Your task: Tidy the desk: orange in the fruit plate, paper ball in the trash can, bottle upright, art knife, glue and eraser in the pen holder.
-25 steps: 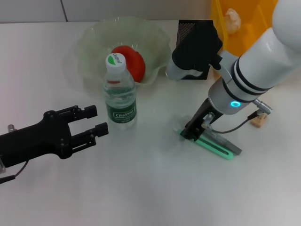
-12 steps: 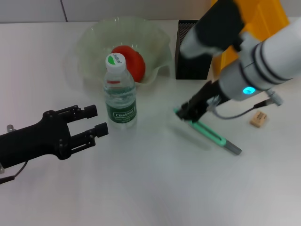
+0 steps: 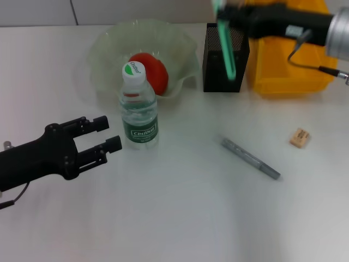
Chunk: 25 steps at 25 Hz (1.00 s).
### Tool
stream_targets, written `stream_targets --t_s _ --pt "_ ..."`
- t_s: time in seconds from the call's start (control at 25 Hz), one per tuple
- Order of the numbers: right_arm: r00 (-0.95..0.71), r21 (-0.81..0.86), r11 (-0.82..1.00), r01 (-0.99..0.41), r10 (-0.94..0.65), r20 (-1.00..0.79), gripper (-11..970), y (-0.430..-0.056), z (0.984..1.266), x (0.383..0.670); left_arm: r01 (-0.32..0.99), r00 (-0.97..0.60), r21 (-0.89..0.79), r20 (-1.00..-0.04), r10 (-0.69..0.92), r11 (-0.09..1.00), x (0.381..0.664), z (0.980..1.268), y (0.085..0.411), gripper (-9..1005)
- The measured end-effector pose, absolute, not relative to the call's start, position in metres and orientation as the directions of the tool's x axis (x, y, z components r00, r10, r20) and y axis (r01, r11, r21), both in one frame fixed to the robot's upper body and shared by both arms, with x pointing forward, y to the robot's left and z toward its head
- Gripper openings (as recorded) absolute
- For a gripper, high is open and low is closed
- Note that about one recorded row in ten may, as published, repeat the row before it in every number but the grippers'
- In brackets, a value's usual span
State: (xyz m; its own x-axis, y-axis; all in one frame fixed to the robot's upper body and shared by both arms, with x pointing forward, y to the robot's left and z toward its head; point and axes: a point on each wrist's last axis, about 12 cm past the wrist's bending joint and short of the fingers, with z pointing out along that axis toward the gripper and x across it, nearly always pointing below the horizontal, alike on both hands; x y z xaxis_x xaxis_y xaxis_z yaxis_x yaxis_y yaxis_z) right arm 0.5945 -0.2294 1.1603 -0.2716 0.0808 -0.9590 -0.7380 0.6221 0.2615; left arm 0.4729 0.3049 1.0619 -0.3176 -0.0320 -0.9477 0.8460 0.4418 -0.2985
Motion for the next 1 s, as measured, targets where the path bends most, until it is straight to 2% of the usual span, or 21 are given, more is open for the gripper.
stream_targets --t_s 0.04,0.2,0.32,0.6,1.0 --pt "-0.272 0.261 0.622 -0.738 0.081 -0.959 165 -0.229 1.160 0.594 0.846 -0.318 -0.298 -0.948 -0.032 0.442 0.473 1.062 0.305 604" --pt "-0.081 0.261 0.652 -0.712 0.293 -0.953 165 -0.241 1.135 0.597 0.844 -0.305 -0.295 -0.951 -0.052 0.448 0.475 1.064 0.305 604" --pt "-0.028 0.261 0.692 -0.673 0.329 -0.944 165 -0.242 1.124 0.600 0.844 -0.305 -0.295 -0.951 -0.052 0.448 0.475 1.064 0.305 604" --pt "-0.087 0.331 0.722 -0.608 0.354 -0.931 166 -0.227 1.109 0.615 0.845 -0.272 -0.270 -0.960 -0.063 0.463 0.471 1.063 0.306 604" --pt "-0.179 0.380 0.752 -0.538 0.339 -0.924 166 -0.221 1.102 0.629 0.846 -0.240 -0.240 -0.969 -0.063 0.475 0.474 1.065 0.306 604"
